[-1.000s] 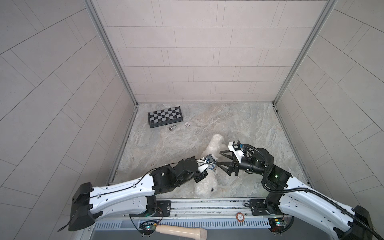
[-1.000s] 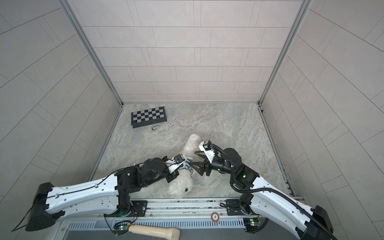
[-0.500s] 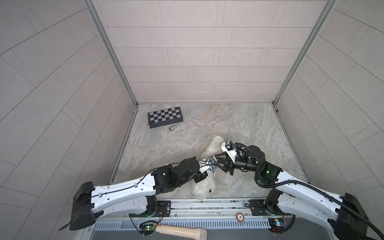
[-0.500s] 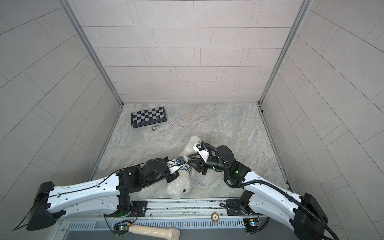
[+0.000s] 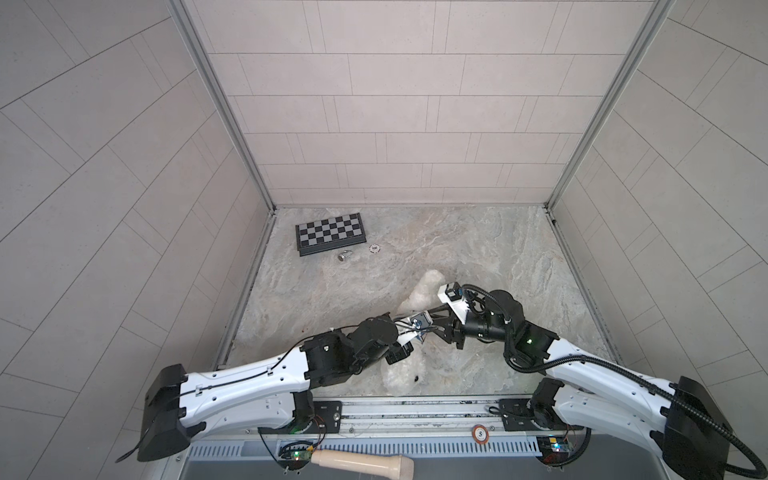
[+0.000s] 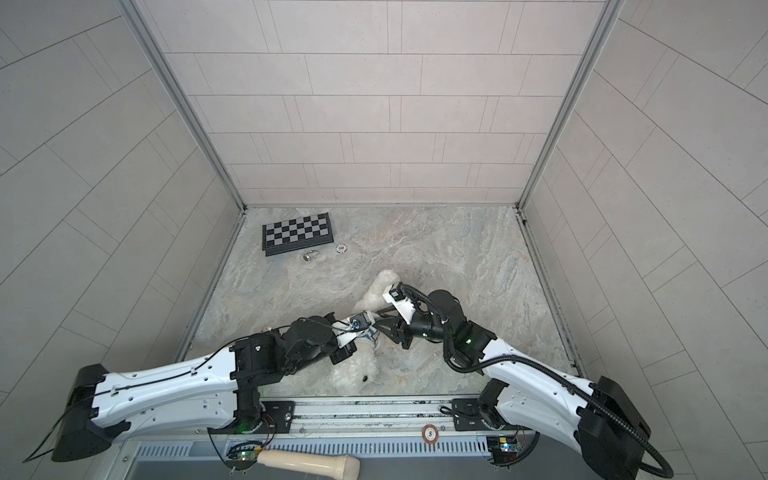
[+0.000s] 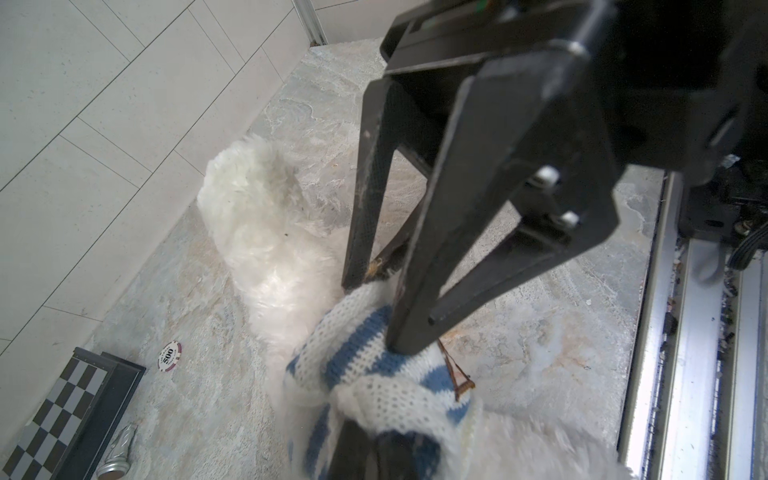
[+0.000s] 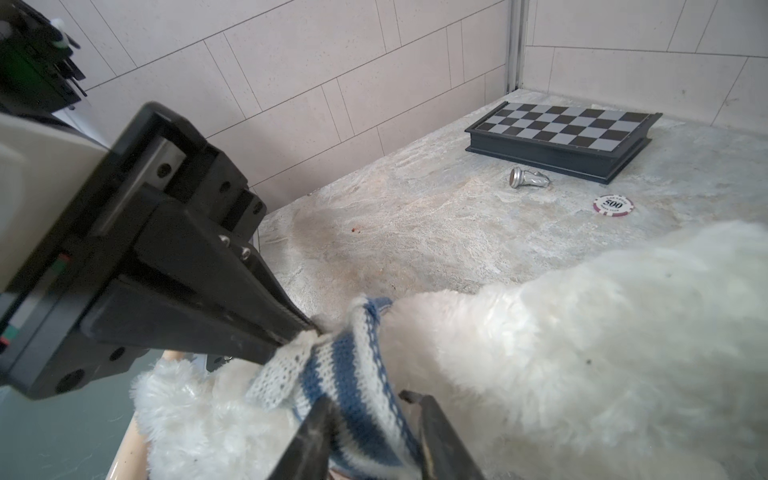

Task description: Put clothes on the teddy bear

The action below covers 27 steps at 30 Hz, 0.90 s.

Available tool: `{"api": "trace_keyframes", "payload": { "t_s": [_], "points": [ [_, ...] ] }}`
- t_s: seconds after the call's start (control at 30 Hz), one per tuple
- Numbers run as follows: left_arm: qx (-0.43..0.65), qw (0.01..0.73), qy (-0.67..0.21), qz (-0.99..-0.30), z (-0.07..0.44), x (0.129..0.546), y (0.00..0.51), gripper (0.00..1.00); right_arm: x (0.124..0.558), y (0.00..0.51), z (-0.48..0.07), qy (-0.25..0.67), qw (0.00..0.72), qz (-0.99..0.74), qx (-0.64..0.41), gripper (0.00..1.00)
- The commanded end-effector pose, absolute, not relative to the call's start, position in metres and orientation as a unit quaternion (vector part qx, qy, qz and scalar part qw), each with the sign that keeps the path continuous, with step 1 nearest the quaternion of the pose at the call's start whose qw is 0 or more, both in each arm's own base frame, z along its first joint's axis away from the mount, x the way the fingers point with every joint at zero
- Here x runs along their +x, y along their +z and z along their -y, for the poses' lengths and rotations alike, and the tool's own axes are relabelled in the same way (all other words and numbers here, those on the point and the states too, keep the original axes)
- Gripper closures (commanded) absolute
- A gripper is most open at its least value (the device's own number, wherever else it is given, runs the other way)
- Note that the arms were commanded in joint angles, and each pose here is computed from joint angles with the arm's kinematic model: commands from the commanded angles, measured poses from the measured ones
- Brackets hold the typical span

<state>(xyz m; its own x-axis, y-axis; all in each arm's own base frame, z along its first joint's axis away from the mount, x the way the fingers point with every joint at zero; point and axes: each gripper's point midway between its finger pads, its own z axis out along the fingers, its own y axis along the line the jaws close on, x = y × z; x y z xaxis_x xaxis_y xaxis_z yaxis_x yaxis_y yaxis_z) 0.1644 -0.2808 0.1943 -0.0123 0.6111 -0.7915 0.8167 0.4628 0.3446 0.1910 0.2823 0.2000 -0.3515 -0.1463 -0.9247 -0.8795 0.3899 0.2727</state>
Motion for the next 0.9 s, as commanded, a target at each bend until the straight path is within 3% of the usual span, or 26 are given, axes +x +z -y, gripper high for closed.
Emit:
{"api": "trace_keyframes", "payload": {
  "t_s": [0.0,0.1,0.53,0.87],
  "points": [
    [0.492,0.521,-0.117,-0.688,0.287,0.168,0.225,1.00,0.193,0.207,-0.284,0.414,0.455,-0.697,-0.368,0.83],
    [0.485,0.524,-0.111,-0.691,0.285,0.171,0.225,1.00,0.196,0.207,-0.278,0.403,0.466,-0.702,-0.357,1.00],
    [0.442,0.540,-0.078,-0.712,0.263,0.182,0.220,1.00,0.240,0.173,-0.204,0.229,0.519,-0.796,-0.210,1.00],
    [0.465,0.533,-0.111,-0.699,0.267,0.169,0.214,1.00,0.260,0.138,-0.168,0.111,0.486,-0.854,-0.151,1.00]
  ]
}}
